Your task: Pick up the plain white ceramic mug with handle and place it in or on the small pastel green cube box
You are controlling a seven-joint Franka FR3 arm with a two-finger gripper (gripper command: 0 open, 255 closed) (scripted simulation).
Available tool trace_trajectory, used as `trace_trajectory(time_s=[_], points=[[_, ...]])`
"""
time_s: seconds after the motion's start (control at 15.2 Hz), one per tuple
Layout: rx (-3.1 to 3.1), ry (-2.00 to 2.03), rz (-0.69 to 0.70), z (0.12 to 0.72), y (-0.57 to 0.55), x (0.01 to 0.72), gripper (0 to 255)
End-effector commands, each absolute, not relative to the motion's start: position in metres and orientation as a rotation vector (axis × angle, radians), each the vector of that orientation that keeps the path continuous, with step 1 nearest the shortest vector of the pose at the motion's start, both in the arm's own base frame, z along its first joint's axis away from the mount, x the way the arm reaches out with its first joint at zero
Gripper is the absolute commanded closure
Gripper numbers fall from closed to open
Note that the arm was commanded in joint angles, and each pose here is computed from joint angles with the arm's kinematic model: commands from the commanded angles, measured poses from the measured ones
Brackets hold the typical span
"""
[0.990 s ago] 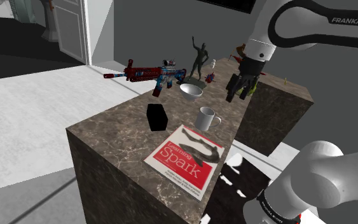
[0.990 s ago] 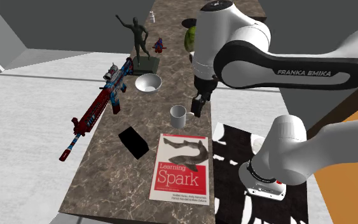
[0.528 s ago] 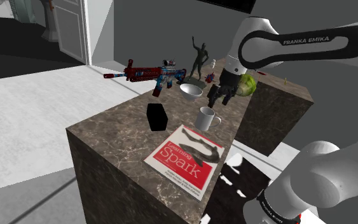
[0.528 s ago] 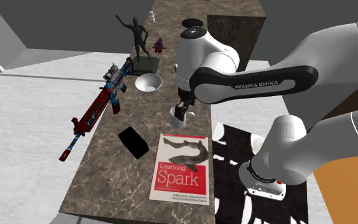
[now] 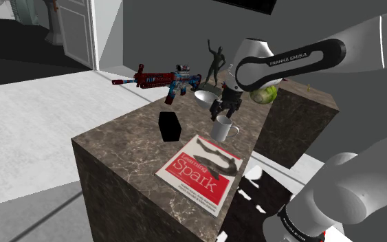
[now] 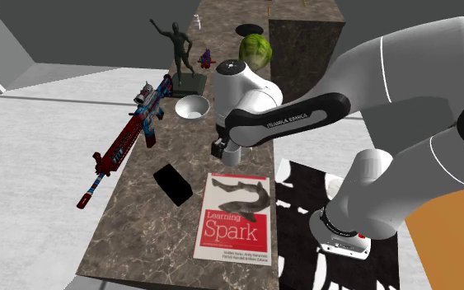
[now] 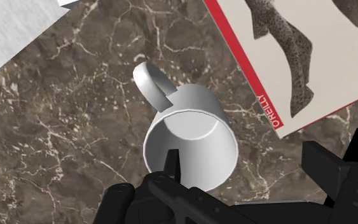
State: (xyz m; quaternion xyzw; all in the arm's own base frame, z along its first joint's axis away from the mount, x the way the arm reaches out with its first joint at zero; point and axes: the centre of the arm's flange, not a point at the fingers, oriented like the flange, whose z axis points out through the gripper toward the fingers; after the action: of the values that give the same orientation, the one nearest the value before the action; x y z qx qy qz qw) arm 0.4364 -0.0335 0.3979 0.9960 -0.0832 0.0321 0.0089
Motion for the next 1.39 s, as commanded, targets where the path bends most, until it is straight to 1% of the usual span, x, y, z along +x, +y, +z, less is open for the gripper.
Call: trace_trajectory(time_s=[0.0, 0.33, 0.79, 0.86, 1.32], points=[[3.110, -0.261, 0.105, 0.386, -0.033, 0.439, 0], [3.110, -0.261, 0.105, 0.362, -0.034, 0.441, 0], [3.110, -0.261, 0.105, 0.362, -0.034, 0.441, 0], [3.110, -0.261, 0.105, 0.362, -0.034, 0.441, 255], [3.110, -0.261, 0.105, 0.362, -0.034, 0.441, 255]])
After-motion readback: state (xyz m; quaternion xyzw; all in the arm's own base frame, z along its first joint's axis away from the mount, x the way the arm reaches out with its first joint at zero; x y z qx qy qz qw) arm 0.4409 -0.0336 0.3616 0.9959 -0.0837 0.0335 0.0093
